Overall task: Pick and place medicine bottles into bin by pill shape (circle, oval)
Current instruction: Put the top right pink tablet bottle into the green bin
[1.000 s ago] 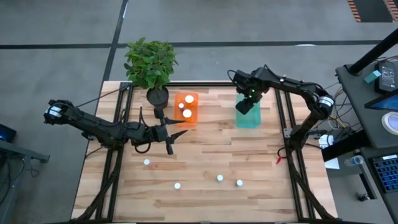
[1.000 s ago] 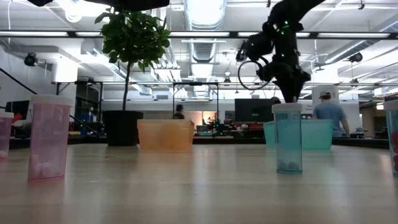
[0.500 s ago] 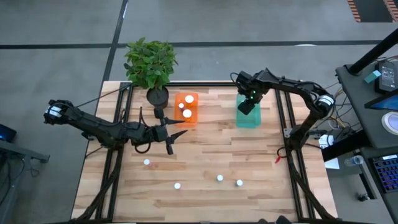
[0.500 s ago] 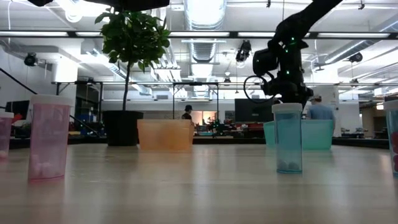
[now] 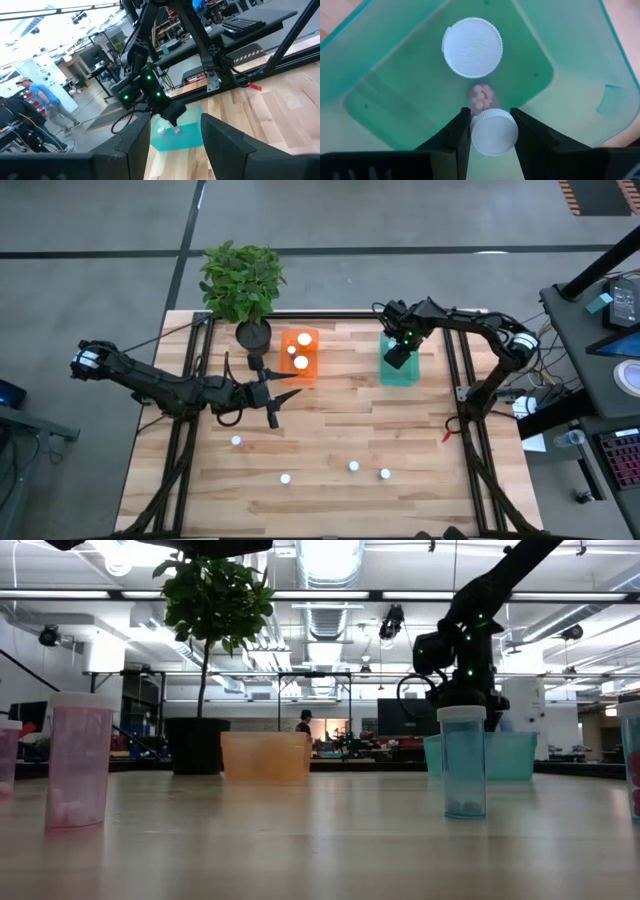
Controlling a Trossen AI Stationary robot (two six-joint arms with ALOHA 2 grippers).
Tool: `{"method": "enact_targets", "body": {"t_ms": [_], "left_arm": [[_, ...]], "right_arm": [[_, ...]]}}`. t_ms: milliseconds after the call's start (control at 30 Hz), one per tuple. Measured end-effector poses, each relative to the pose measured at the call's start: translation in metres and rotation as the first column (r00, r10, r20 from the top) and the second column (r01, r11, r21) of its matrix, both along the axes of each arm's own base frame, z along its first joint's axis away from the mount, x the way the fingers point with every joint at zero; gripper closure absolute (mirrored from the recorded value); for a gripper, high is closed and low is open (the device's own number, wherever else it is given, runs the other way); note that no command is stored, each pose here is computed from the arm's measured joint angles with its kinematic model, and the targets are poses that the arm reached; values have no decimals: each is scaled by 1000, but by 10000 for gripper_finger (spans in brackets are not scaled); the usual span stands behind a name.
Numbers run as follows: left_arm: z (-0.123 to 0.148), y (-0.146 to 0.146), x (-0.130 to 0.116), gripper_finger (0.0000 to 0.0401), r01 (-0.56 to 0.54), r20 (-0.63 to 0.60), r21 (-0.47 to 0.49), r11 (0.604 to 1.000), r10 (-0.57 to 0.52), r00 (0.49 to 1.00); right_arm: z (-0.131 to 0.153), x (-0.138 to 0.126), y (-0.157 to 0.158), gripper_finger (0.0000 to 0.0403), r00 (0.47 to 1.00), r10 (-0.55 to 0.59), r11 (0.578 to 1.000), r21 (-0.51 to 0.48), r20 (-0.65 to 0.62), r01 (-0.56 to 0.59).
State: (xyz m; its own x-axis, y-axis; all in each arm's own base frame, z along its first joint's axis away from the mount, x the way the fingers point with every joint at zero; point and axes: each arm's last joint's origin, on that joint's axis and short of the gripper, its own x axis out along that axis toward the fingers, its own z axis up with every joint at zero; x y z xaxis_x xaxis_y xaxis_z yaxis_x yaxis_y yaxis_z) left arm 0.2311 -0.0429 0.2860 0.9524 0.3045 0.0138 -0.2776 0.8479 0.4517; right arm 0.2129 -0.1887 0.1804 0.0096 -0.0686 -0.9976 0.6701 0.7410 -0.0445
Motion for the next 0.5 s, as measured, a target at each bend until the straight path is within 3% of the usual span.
{"method": "enact_targets", "body": {"t_ms": [200, 500], "left_arm": [[0, 0, 0, 244, 0, 0, 0, 1000, 0, 1000], [0, 0, 0, 244, 0, 0, 0, 1000, 0, 1000]], "right_arm": [[-1, 1, 0, 279, 1000, -14, 1000, -6, 9, 14], [-1, 1, -1, 227, 1000, -21, 1000, -7, 10, 21]]}}
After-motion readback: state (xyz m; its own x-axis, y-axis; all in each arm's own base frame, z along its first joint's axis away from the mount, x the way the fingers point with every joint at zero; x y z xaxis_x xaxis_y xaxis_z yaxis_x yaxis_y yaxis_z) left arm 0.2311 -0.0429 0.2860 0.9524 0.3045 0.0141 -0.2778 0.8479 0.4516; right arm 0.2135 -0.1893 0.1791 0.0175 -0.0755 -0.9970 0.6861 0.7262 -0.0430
